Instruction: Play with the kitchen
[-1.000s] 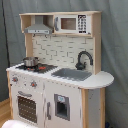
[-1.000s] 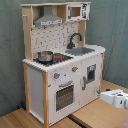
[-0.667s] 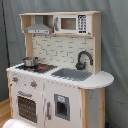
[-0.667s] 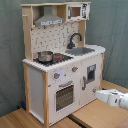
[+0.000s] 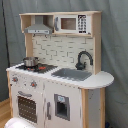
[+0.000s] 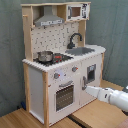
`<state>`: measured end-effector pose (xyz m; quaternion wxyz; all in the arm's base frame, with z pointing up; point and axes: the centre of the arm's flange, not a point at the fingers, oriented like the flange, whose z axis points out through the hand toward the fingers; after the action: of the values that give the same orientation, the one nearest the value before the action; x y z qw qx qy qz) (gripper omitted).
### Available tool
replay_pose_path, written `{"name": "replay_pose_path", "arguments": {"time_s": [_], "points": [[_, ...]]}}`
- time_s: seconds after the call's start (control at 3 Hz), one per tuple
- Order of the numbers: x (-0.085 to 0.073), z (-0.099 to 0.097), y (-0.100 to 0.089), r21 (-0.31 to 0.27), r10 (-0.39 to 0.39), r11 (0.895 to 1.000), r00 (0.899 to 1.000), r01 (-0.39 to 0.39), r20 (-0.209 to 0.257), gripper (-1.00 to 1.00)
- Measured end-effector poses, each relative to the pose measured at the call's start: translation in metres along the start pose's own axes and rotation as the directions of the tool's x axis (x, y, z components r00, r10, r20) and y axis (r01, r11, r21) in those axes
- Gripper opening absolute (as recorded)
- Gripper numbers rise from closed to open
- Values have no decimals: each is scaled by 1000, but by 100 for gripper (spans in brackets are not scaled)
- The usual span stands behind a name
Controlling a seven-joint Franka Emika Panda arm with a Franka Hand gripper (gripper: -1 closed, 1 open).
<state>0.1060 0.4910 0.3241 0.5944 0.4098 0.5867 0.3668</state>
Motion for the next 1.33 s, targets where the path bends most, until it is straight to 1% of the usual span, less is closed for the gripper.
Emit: {"name": "replay_pose_path", "arguments": {"time_s": [0.33,0.67,1.0,1.33], "points": [[-3,29,8,2,49,999,999,-49,1,100],[-43,59,10,3,74,997,996,-75,49,100],[-70,76,11,0,73,997,996,-73,57,100],[-94,88,14,-6,71,997,996,-71,56,100]]}}
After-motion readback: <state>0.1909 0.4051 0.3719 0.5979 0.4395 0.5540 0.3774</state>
